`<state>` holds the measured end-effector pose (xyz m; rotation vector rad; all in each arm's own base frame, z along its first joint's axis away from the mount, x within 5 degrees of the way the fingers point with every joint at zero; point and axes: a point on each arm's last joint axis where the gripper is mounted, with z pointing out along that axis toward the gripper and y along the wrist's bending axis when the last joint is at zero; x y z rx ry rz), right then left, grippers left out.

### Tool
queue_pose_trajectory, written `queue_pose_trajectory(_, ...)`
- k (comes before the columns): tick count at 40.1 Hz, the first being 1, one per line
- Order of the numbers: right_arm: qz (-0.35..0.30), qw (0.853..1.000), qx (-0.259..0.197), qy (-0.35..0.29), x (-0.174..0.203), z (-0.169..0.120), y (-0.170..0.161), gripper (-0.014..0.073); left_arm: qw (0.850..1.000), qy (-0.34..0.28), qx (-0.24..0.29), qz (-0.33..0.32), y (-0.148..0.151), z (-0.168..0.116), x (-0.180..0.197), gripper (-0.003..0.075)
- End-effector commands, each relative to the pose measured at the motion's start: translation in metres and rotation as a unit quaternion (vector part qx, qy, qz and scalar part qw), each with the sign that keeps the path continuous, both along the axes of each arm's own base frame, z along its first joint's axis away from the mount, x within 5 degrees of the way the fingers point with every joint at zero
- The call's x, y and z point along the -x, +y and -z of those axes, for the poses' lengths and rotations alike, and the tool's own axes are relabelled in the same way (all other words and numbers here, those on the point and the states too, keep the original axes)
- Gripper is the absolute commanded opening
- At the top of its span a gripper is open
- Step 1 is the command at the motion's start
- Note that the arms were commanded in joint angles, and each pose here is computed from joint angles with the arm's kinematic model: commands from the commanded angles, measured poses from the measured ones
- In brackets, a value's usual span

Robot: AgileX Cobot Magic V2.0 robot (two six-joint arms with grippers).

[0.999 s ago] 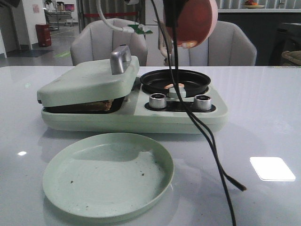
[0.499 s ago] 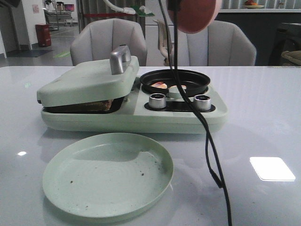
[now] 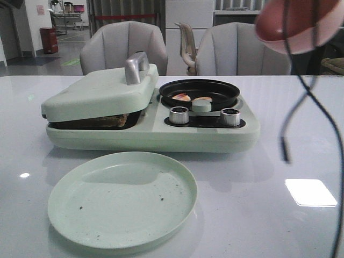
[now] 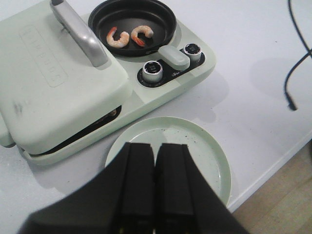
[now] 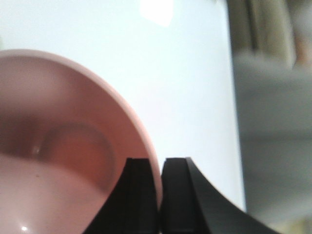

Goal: Make breakfast with bread and shrimp
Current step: 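Lower the empty pink bowl back onto the table and release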

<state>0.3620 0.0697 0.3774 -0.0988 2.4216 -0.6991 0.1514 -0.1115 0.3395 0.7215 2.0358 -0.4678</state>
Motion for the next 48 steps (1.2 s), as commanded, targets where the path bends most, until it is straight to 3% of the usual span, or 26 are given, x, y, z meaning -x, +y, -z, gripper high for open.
queue_pose_trajectory(1,0.014,0.998,-0.068,0.000,0.030,-0.010,-0.038,0.0042,0.998,-0.040,0.040,-0.010,0.000,-0.018,0.000,0.0100)
queue_pose_trajectory(10,0.059,0.972,-0.219,0.057,0.058,0.048,-0.101,0.0042,0.998,-0.040,0.040,-0.010,0.000,-0.018,0.000,0.0100)
queue_pose_trajectory(18,0.052,0.944,-0.319,0.069,0.068,0.102,-0.120,0.0042,0.998,-0.040,0.040,-0.010,0.000,-0.018,0.000,0.0100)
queue_pose_trajectory(26,0.060,0.942,-0.328,0.040,0.069,0.141,-0.121,0.0042,0.998,-0.040,0.040,-0.010,0.000,-0.018,0.000,0.0100)
queue_pose_trajectory(38,0.069,0.940,-0.330,0.061,0.062,0.161,-0.123,0.0070,0.998,-0.040,0.040,-0.010,0.000,-0.018,0.000,0.0100)
queue_pose_trajectory(43,0.069,0.940,-0.329,0.065,0.062,0.162,-0.123,0.0183,0.998,-0.040,0.040,-0.010,0.000,-0.018,0.000,0.0100)
queue_pose_trajectory(48,0.068,0.940,-0.327,0.065,0.062,0.162,-0.123,0.0360,0.998,-0.040,0.040,-0.010,0.000,-0.018,0.000,0.0100)
